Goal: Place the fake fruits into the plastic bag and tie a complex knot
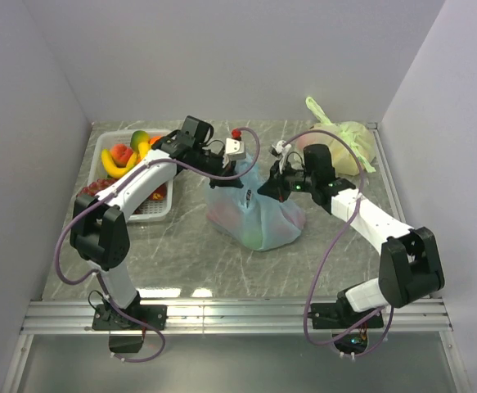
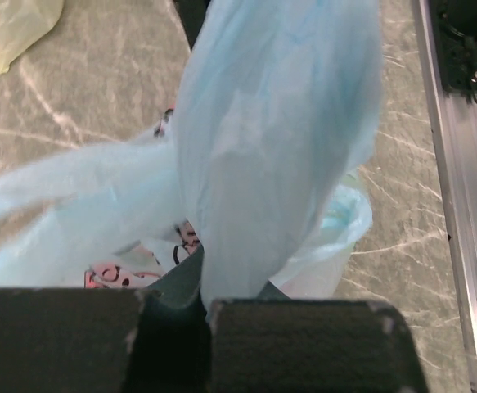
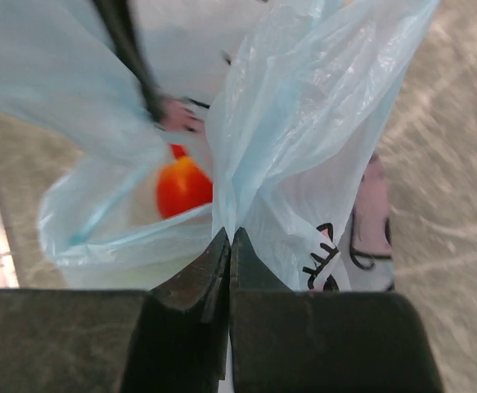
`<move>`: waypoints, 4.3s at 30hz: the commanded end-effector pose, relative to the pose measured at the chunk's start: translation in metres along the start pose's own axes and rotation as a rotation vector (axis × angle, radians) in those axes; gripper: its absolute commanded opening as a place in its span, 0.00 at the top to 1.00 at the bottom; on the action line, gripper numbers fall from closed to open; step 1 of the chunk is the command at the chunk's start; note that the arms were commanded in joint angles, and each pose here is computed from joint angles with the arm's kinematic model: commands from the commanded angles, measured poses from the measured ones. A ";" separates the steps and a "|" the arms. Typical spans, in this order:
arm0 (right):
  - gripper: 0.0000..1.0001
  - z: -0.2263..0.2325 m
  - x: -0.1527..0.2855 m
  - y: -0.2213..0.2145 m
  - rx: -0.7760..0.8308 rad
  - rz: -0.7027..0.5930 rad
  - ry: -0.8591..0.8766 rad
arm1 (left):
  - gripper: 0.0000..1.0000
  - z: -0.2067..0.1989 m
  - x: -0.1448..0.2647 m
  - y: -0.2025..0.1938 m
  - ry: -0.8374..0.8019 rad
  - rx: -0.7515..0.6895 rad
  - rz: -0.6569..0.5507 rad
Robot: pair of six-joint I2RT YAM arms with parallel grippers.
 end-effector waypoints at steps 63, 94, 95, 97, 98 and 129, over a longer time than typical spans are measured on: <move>1.00 0.021 0.001 0.035 0.164 -0.019 0.439 | 0.30 0.066 0.058 0.059 -0.016 0.048 -0.247; 1.00 0.004 -0.016 0.042 -0.225 -0.142 0.056 | 0.99 -0.041 0.082 0.030 0.205 0.314 -0.128; 1.00 0.005 -0.017 0.042 -0.244 -0.147 0.033 | 1.00 -0.054 0.073 0.030 0.186 0.277 -0.146; 1.00 0.006 -0.019 0.044 -0.309 -0.163 0.014 | 1.00 -0.070 0.053 0.029 0.161 0.260 -0.145; 1.00 0.006 -0.021 0.045 -0.329 -0.168 0.007 | 1.00 -0.071 0.045 0.027 0.190 0.289 -0.160; 1.00 0.032 -0.003 0.026 -0.639 -0.187 0.038 | 1.00 -0.032 -0.049 -0.010 0.171 0.567 -0.221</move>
Point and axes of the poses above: each gripper's point midway between its finger pads, its own x axis back along the fingers, its own z axis along the line the jaws close on, y = z × x, the point moved 7 cm from there along x, back along the fingers, and after that the axes turned 1 degree about -x, right-handed, at the moved point
